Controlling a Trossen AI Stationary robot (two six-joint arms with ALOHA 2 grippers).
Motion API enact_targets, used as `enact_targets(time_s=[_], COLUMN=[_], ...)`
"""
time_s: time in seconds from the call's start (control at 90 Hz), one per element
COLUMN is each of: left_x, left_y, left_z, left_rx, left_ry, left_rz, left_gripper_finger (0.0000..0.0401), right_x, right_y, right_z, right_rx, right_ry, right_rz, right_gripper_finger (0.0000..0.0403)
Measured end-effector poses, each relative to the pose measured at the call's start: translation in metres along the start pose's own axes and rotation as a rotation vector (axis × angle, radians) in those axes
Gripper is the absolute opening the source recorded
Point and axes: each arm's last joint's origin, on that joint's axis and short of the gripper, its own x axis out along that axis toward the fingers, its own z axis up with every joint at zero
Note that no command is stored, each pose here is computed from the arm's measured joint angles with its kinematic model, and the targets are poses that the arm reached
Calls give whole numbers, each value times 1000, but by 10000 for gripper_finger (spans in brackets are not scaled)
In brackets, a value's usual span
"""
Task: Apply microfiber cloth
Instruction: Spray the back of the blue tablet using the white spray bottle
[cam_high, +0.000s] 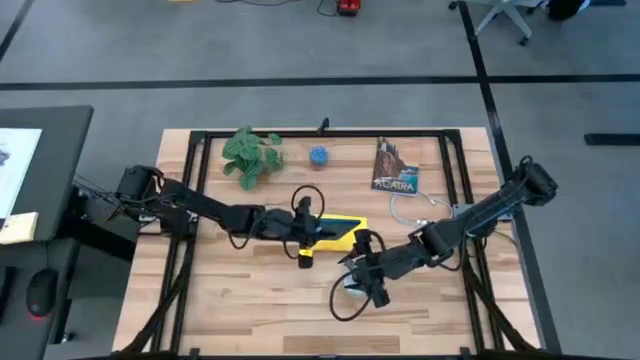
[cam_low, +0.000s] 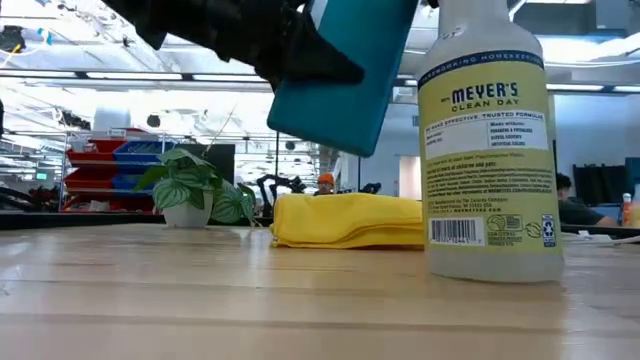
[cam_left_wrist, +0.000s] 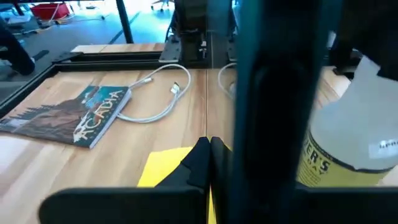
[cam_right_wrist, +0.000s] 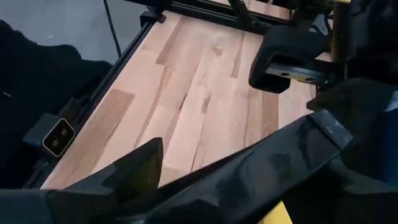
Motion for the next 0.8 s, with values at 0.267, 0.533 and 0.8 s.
enact_targets(time_s=[0.267,0.533,0.8], left_x=[-1,-19,-35], left_y=[2,6,8], left_z=[3,7,13], left_rx=[-151,-318,-336], left_ry=[-9,-52,-95], left_rz=[43,1,-20], left_gripper_finger=[11,11,11], right_x=[0,0,0], right_y=[-4,-6,-7], right_z=[0,0,0], right_rx=[51,113,134], right_ry=[-1,-11,-19], right_rz=[-92,-161,-211], right_gripper_finger=[271,271,271])
